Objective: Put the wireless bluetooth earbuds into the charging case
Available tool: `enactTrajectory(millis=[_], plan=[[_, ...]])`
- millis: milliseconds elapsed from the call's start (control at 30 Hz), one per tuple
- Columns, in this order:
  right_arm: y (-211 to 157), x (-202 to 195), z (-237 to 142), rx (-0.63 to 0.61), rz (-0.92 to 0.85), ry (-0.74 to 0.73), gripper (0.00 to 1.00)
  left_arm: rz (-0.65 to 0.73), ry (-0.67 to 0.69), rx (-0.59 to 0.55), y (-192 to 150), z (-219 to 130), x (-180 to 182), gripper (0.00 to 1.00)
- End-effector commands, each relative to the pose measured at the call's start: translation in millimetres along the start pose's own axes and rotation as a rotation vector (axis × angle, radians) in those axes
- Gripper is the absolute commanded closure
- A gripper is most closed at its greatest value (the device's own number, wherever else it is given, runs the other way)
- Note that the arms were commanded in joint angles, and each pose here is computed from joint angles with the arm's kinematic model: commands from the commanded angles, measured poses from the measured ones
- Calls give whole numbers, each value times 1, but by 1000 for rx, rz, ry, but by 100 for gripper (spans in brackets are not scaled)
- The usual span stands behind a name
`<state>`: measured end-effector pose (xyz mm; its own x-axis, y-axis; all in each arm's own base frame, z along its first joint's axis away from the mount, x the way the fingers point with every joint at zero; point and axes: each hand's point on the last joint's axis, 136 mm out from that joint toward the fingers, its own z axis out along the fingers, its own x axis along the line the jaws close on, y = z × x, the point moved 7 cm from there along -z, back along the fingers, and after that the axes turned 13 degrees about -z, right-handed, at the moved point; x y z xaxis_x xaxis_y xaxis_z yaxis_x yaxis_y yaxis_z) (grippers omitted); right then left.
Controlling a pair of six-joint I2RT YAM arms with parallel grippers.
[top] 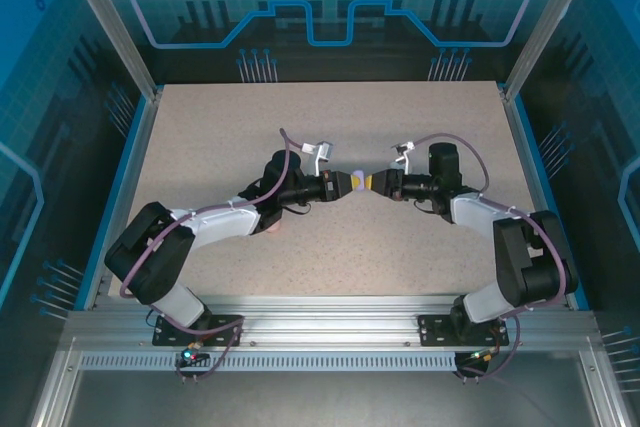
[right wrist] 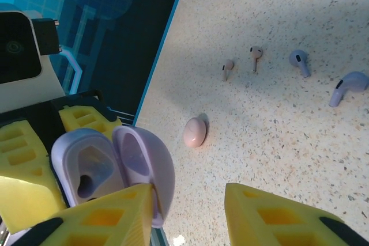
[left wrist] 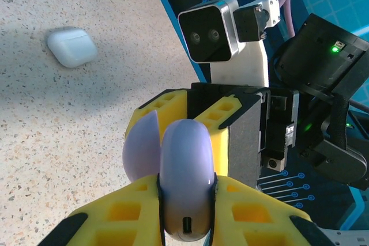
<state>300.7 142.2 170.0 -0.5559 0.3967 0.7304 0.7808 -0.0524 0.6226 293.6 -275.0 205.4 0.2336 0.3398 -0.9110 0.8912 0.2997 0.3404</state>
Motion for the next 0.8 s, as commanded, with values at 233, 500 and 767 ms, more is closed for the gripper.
enactTrajectory(millis=[233,500,767], plan=[[11,14,10,28,-63,88,75,39,-77,5,7,8,-22,100],[11,12,10,32,-59,73,100,41,-84,6,7,10,-26,100],[16,10,0,40,-31,-69,100,33,-46,-45,9,5,-21,49]])
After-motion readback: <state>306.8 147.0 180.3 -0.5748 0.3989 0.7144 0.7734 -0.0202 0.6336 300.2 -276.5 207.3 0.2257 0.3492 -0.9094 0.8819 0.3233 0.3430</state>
